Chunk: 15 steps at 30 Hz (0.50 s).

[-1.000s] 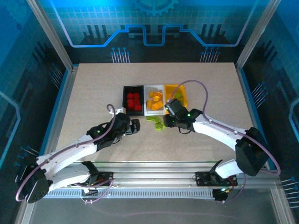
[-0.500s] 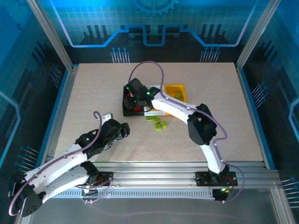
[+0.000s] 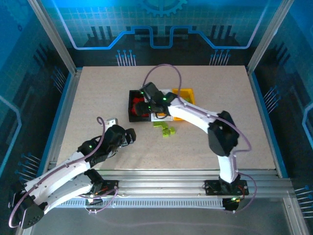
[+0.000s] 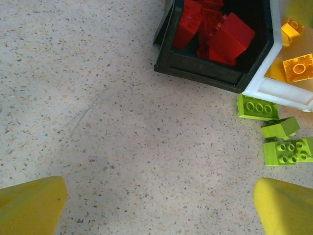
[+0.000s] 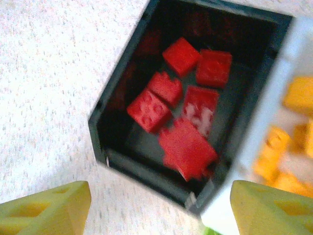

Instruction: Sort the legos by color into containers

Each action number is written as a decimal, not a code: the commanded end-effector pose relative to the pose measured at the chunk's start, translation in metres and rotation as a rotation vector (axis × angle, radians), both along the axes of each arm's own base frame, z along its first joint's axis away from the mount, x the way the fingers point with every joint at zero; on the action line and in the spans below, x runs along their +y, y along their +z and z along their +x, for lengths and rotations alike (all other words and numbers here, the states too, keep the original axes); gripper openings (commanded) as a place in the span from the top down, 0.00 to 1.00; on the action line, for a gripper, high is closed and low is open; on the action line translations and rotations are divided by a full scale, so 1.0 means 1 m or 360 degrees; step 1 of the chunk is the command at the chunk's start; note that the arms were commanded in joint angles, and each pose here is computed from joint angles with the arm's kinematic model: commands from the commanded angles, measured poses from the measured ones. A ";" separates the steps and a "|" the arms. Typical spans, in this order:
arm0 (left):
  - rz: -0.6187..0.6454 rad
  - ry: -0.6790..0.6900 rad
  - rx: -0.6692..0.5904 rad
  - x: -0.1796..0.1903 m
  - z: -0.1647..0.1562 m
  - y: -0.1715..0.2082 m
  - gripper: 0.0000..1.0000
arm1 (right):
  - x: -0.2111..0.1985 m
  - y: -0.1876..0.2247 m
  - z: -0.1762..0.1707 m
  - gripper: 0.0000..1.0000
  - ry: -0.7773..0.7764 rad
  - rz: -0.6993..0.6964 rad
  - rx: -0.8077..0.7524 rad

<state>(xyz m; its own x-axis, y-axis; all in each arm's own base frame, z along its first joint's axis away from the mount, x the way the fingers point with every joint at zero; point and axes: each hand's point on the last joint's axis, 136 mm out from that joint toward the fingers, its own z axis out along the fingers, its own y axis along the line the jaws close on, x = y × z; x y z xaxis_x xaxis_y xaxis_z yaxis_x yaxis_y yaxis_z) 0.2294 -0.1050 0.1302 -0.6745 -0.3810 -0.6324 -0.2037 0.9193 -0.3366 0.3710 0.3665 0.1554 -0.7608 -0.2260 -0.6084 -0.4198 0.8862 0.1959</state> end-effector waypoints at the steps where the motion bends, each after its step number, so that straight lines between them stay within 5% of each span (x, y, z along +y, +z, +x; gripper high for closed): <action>1: -0.0019 -0.0028 -0.0041 -0.004 0.006 0.006 0.01 | -0.033 -0.001 -0.028 0.25 -0.0089 0.0013 0.0034; 8: -0.0015 -0.0021 -0.0035 -0.006 0.010 0.003 0.01 | -0.108 -0.065 -0.092 0.26 -0.0246 -0.0263 0.0269; 15: -0.0036 -0.0023 -0.0008 -0.009 0.010 -0.003 0.01 | -0.137 -0.090 -0.085 0.38 -0.0409 -0.0317 0.0274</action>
